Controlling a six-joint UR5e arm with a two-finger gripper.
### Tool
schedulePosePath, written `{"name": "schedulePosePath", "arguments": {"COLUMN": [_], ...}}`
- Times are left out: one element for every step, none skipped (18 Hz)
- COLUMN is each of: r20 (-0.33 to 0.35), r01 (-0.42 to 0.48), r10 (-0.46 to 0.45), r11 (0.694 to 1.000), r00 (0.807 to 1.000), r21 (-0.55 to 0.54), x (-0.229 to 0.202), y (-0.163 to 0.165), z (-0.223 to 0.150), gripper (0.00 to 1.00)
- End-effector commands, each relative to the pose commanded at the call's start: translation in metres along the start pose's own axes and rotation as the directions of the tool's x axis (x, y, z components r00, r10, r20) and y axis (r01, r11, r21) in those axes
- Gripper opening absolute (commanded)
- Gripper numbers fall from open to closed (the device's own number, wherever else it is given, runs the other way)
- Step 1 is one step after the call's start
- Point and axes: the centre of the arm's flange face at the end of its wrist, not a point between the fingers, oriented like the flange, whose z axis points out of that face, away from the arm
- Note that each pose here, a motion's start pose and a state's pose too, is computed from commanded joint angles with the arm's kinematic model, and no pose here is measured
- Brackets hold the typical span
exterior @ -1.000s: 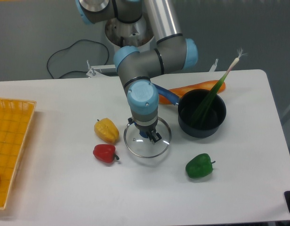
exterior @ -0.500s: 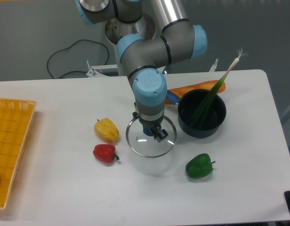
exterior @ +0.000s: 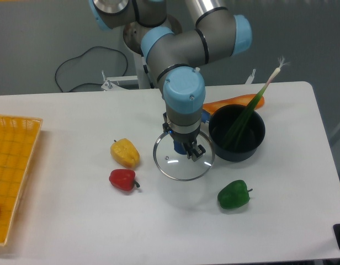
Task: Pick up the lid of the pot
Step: 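Lift the glass lid by its knob up off the table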
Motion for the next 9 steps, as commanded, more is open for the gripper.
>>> {"name": "schedulePosePath", "arguments": {"r20": [0.001, 0.002, 0.002, 0.003, 0.0, 0.001, 0.003, 0.002, 0.002], "r01": [0.0, 0.0, 0.0, 0.0, 0.002, 0.003, 0.005, 0.005, 0.005], "r10": [0.0, 0.0, 0.0, 0.0, -0.002, -0.003, -0.005, -0.005, -0.005], "r11": [1.0, 1.0, 1.0, 1.0, 1.0, 1.0, 1.0, 1.0, 1.0], "r00": [1.0, 1.0, 1.0, 1.0, 1.0, 1.0, 1.0, 1.0, 1.0], "r21": [0.0, 0.0, 0.0, 0.001, 0.0, 0.003, 0.007, 0.007, 0.007], "x": [-0.0008, -0.0008, -0.0008, -0.0005, -0.0006, -0.0007, -0.0005, -0.0009, -0.0009], "y": [-0.0002, -0.0002, -0.0002, -0.001, -0.0011, -0.0015, -0.0017, -0.0018, -0.0018], "z": [0.0, 0.0, 0.0, -0.0002, 0.0014, 0.0013, -0.0003, 0.0006, 0.0006], "gripper": [0.47, 0.47, 0.47, 0.47, 0.47, 0.47, 0.47, 0.47, 0.47]}}
